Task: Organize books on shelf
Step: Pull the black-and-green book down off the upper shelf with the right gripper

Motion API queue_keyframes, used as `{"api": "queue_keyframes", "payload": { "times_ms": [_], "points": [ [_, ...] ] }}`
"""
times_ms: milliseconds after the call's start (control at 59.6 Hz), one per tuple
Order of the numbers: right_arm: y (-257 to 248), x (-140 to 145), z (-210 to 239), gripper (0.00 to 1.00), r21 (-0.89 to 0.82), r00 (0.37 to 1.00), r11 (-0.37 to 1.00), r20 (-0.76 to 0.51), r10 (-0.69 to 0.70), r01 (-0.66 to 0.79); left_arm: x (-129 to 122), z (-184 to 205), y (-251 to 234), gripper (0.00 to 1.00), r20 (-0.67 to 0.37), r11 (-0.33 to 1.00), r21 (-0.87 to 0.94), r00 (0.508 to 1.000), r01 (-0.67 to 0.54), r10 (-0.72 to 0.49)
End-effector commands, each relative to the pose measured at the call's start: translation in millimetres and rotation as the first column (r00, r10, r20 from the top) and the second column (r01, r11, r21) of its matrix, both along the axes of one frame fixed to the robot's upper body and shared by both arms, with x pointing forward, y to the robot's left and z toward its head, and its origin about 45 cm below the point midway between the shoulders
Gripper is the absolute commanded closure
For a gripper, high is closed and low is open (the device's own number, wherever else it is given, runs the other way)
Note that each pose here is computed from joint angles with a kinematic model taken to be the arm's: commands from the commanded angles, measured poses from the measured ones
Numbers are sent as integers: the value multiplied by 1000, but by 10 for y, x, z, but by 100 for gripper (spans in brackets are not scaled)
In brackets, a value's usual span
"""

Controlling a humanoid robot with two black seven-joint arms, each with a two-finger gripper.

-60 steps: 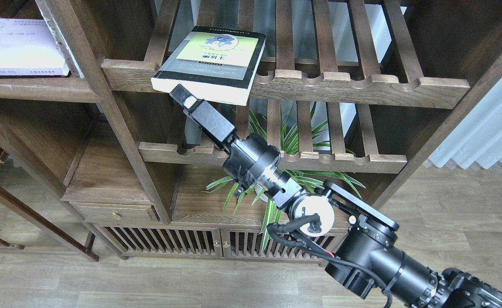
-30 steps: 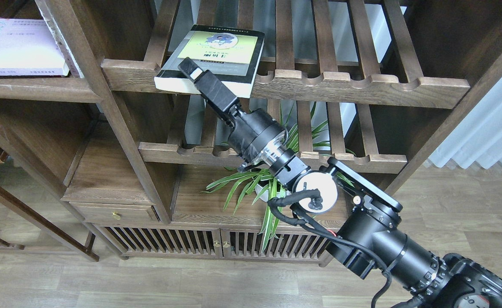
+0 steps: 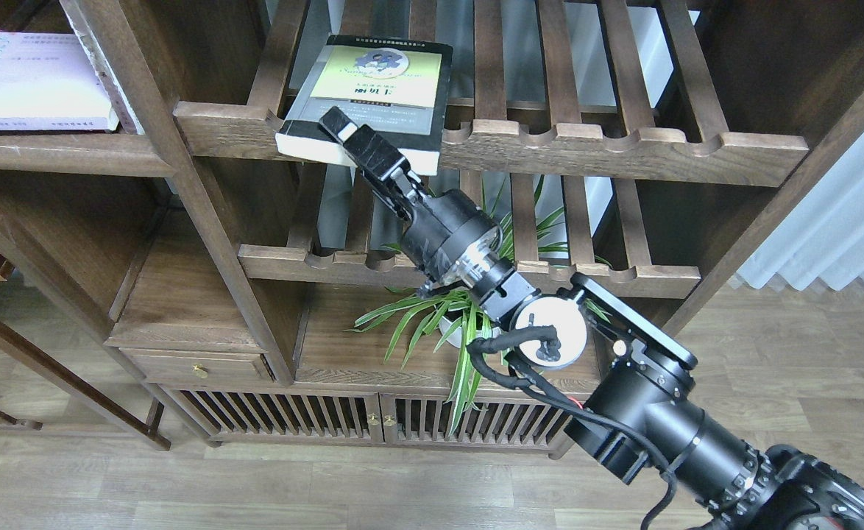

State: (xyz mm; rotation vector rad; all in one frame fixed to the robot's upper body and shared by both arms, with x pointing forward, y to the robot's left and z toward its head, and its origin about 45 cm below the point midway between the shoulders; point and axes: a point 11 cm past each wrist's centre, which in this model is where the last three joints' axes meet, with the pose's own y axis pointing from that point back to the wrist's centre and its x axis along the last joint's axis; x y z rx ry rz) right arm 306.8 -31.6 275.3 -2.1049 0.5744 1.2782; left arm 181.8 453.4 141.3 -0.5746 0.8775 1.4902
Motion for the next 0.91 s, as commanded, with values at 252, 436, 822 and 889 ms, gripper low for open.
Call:
{"api": "queue_keyframes", "payload": {
  "times_ms": [252, 436, 822, 889],
  "points": [
    [-261, -641, -283, 97, 160, 989, 977, 65, 133, -142, -53, -282, -509, 0, -25, 971, -227, 997, 71, -79],
    [-600, -843, -680, 97, 67, 990, 988, -10, 141, -140, -58, -404, -800, 0, -40, 942, -315, 990, 118, -138],
    [-1137, -1138, -1492, 96, -197, 959, 954, -215, 184, -227, -98, -586, -1705, 0, -39, 801, -555, 954, 226, -296],
    [-1164, -1175, -1575, 95, -219, 950, 943, -239, 199, -253, -104, -586, -1814, 0, -34, 786, -572, 950, 236, -311]
  ]
}}
